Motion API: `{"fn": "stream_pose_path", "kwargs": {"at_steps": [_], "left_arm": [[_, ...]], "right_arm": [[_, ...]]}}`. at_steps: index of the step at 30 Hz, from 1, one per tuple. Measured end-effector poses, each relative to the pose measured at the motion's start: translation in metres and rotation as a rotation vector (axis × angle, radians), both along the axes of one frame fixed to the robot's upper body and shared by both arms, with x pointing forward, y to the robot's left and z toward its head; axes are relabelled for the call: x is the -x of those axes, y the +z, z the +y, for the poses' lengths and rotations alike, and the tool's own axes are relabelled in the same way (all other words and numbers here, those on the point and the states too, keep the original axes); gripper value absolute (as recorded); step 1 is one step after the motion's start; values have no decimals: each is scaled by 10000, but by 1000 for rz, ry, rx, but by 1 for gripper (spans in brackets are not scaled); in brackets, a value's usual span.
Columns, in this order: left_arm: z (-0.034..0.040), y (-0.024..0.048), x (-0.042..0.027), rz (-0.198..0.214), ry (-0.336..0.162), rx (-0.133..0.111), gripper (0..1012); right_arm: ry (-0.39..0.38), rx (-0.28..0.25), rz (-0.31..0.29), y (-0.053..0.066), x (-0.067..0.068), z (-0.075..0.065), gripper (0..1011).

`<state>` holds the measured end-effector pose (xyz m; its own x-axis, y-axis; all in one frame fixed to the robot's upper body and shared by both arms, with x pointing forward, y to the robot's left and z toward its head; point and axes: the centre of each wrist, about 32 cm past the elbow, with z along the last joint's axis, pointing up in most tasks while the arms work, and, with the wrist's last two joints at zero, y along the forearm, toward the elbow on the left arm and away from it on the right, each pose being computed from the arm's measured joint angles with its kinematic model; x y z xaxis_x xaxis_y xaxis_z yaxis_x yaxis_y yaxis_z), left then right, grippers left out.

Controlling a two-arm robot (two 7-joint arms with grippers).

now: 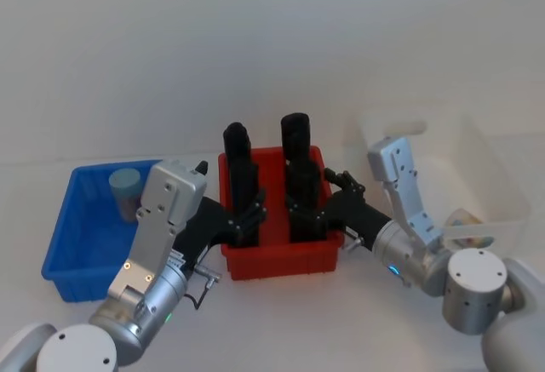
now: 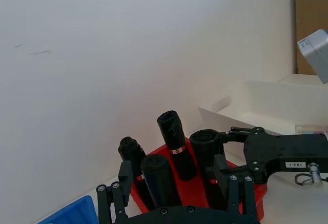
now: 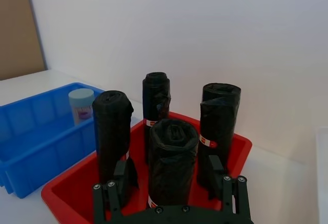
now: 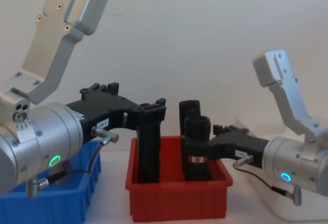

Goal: Pick the cotton swabs from the blue box and place them into the white box.

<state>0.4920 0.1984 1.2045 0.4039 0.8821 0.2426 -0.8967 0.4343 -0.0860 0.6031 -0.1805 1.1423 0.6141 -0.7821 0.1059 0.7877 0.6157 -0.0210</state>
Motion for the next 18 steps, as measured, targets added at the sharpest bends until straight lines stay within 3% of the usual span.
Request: {"fn": "stream_pose_path", "kwargs": {"at_steps": [5, 18], "left_arm": [[0, 0, 0, 0, 0, 0, 1004], [0, 0, 0, 0, 0, 0, 1004]], "right_arm": [[25, 6, 10, -39, -112, 51, 918], [37, 13, 8, -78, -274, 108, 533]]}}
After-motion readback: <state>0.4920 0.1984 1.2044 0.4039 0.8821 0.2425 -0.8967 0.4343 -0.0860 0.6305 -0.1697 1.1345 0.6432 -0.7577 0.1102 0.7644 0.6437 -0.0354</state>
